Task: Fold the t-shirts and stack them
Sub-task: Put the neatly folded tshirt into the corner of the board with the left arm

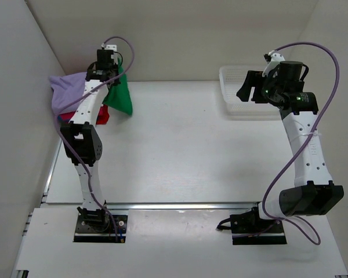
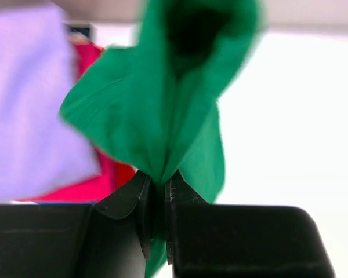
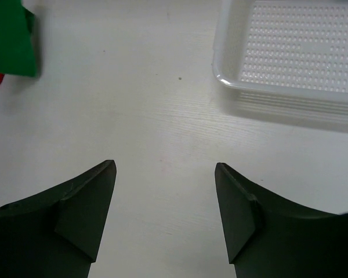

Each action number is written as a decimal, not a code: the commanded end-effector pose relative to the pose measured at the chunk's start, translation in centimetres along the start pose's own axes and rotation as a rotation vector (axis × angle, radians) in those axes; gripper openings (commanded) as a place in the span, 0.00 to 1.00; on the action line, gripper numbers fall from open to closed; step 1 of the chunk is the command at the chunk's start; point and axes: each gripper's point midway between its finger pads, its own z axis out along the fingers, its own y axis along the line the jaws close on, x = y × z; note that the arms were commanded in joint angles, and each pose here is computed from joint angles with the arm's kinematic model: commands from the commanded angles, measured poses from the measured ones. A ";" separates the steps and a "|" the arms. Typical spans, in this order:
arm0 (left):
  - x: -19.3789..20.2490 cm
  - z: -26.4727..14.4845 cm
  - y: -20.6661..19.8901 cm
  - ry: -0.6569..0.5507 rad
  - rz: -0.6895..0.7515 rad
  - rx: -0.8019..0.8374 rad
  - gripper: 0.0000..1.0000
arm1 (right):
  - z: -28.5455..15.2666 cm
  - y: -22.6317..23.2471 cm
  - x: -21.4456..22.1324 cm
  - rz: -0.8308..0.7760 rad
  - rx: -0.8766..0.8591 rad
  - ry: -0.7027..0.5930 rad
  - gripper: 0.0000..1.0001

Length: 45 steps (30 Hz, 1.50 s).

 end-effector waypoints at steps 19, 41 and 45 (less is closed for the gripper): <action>-5.3 -0.3 18.4 -0.134 -0.207 -0.178 0.00 | 2.7 0.4 1.2 -0.023 -0.046 0.046 0.67; 0.2 6.2 27.7 -0.087 -0.267 -0.426 0.00 | 7.8 3.7 4.9 -0.076 -0.044 0.244 0.67; 0.2 7.2 29.7 -0.109 -0.289 -0.490 0.00 | 8.8 4.1 5.3 -0.090 -0.045 0.276 0.67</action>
